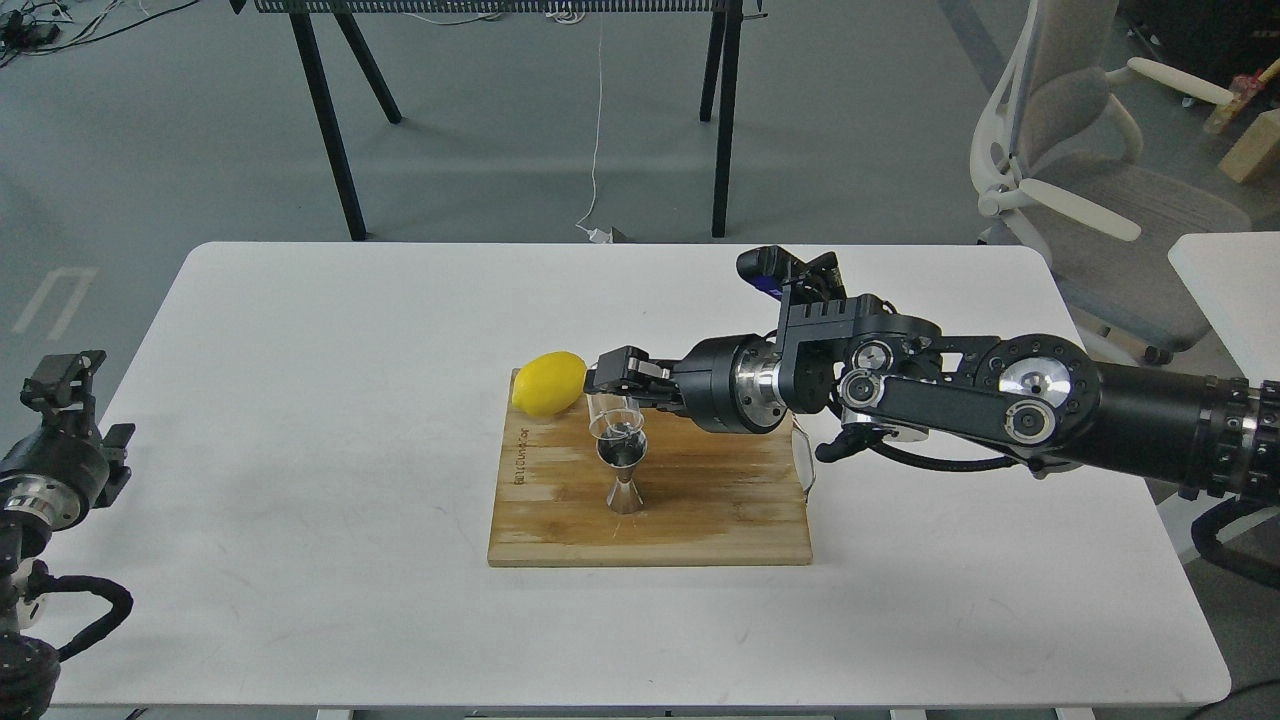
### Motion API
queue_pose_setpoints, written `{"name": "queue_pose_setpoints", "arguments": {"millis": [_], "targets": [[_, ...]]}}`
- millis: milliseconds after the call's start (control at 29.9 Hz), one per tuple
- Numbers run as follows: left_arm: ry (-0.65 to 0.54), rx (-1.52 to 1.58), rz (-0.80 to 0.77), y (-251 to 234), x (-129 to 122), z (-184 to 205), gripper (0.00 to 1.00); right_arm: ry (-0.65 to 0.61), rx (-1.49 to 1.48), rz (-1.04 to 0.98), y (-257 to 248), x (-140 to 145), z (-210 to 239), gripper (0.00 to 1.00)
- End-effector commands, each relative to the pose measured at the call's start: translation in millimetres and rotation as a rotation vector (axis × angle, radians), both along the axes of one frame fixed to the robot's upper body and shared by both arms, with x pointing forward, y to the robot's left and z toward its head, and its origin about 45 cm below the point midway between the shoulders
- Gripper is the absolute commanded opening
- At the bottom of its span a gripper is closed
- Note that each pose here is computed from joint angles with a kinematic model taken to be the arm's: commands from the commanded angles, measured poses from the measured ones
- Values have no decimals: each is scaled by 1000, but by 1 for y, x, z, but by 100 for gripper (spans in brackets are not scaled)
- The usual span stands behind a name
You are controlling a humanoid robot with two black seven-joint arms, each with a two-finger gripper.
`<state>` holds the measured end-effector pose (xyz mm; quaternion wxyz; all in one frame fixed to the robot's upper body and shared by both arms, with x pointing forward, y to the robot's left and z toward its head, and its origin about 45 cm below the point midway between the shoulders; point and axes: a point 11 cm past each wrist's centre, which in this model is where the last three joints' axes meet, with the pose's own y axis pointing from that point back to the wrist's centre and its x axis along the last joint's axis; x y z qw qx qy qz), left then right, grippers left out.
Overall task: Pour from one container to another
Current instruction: 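Raise the glass cup upright and carry it back toward the table edge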
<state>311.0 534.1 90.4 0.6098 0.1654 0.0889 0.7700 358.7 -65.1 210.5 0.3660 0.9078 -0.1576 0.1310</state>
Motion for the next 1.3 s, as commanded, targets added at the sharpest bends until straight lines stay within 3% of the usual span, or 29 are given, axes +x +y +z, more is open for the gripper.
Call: {"name": "queue_pose_setpoints", "arguments": {"millis": [0,234,635,1003,1271], "targets": [[0,0,-1,0,0,0,100,-1,1,3,1,-1,0,41],[0,0,-1,0,0,0,100,32,64,-27,3,1,12,41],[-4,-2,0,-1,1,1,100,387,566,-364,-17,11,26,41],[-1,-12,-7,-7,3,-3,100,703,1259,-775,-124,6,-3,40],[1,-20,-11,-11,3,-6,100,735,1624,-1064,-225,-25,-46,41]]}}
